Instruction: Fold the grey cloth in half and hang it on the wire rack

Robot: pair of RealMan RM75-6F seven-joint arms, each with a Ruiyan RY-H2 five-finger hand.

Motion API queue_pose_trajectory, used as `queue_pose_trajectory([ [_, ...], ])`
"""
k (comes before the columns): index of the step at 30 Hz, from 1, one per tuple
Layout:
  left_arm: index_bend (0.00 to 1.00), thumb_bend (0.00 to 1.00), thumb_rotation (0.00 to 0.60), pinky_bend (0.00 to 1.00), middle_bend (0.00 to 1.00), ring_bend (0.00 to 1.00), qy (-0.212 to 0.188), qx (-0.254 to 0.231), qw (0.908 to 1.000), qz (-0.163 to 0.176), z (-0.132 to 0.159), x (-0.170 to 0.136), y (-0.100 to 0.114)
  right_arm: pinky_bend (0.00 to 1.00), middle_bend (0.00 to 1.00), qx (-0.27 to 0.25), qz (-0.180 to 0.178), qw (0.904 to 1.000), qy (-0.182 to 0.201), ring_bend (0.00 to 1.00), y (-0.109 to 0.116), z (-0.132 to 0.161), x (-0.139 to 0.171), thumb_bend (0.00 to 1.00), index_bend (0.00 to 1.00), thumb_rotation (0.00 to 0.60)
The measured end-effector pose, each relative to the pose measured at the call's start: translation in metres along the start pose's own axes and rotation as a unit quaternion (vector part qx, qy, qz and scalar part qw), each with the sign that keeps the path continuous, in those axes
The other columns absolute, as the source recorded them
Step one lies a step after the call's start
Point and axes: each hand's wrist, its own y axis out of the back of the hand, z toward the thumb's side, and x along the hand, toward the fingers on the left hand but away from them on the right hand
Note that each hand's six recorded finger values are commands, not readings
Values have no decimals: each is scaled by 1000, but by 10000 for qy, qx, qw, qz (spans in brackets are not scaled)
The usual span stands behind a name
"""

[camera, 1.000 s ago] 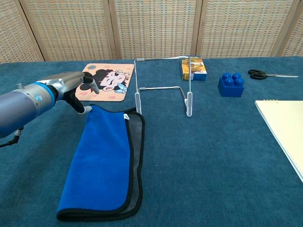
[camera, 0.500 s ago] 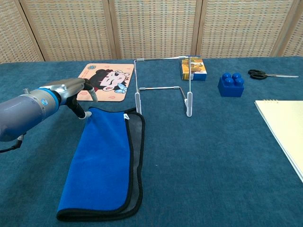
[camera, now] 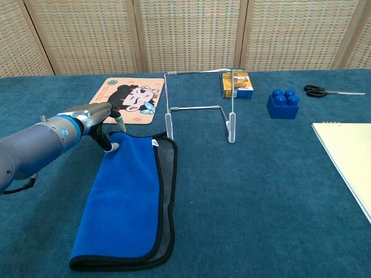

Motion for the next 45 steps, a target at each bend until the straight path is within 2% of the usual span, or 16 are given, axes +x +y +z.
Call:
queue_pose_trajectory([
  [15, 383, 369, 600, 0, 0, 0, 117, -53, 9999, -115, -1, 2, -6, 0, 0, -5, 8, 10000, 16, 0, 0, 1, 0, 0, 0, 600],
  [21, 591, 365, 600, 0, 0, 0, 133, -117, 9997, -153, 0, 2, -7, 0, 0, -21, 2, 10000, 10, 0, 0, 0, 0, 0, 0, 600],
  [28, 595, 364, 600, 0, 0, 0, 147, -148, 9997, -159, 2, 1, -8, 0, 0, -30, 1, 10000, 11, 0, 0, 0, 0, 0, 0, 600],
  [36, 697, 372, 600, 0, 0, 0, 140, -151, 9997, -113, 1, 1, -6, 0, 0, -36, 4, 10000, 21, 0, 0, 0, 0, 0, 0, 600],
  [41, 733, 470, 600, 0, 0, 0, 96, -188, 9998, -54, 2, 0, -3, 0, 0, -54, 10, 10000, 34, 0, 1, 1, 1, 0, 0, 600],
  [45, 762, 507, 600, 0, 0, 0, 26, -239, 9997, 11, 2, -3, 1, 0, 0, -62, 9, 10000, 37, 0, 1, 1, 1, 0, 0, 600],
])
